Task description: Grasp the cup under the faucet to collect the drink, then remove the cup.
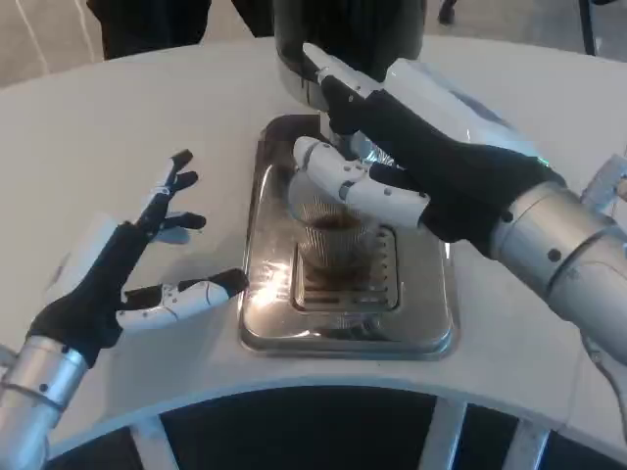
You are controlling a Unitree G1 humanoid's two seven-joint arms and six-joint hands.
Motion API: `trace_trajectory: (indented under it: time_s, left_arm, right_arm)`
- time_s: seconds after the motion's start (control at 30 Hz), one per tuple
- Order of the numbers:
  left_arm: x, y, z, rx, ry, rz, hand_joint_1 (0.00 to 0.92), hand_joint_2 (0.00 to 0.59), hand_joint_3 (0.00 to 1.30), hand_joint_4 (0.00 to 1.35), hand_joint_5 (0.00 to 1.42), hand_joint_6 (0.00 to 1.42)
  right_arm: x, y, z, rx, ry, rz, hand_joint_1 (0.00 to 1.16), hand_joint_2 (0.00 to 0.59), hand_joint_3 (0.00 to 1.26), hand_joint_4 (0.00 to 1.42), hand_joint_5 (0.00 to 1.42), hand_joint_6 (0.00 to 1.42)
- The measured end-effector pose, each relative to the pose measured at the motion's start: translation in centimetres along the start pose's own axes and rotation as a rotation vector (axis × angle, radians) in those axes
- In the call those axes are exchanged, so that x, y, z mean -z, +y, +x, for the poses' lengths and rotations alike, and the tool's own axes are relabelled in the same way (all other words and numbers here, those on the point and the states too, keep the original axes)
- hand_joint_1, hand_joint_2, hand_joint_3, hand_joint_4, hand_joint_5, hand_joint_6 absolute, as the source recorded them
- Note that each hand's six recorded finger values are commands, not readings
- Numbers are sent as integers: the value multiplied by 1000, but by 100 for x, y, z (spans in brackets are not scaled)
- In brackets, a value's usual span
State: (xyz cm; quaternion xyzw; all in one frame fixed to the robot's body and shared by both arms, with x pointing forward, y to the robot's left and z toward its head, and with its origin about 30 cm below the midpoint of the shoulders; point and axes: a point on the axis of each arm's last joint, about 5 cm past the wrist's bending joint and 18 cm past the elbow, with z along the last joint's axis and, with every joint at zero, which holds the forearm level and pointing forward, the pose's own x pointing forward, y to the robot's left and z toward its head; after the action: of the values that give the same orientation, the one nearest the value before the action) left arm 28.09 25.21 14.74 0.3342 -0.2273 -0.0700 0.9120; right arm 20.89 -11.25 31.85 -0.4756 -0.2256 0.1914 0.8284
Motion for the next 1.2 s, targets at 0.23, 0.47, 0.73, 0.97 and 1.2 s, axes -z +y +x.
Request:
trace_trajectory:
  time_s: [0.23,0.47,0.73,0.97,1.2]
  left_arm:
    - [-12,-20,125,11,-2,-1,444,65,0,0,289,328]
    - [-25,-58,207,30,0,0,441,67,0,0,290,328]
    - [-90,-151,330,55,-26,-8,440,72,0,3,299,336]
    - [-117,-200,381,73,-33,-5,440,73,0,11,305,345]
    - [-141,-214,426,82,-41,-4,440,73,0,19,311,348]
  right_arm:
    - [3,-3,4,1,-4,-2,39,555,0,0,0,0]
    - [5,-4,5,1,-4,-2,34,555,0,0,0,0]
    - [14,-8,-3,5,-1,0,29,555,0,0,0,0]
    - [27,-3,-17,7,0,2,27,555,0,0,0,0]
    - [51,-1,-101,40,10,5,34,558,0,0,0,0]
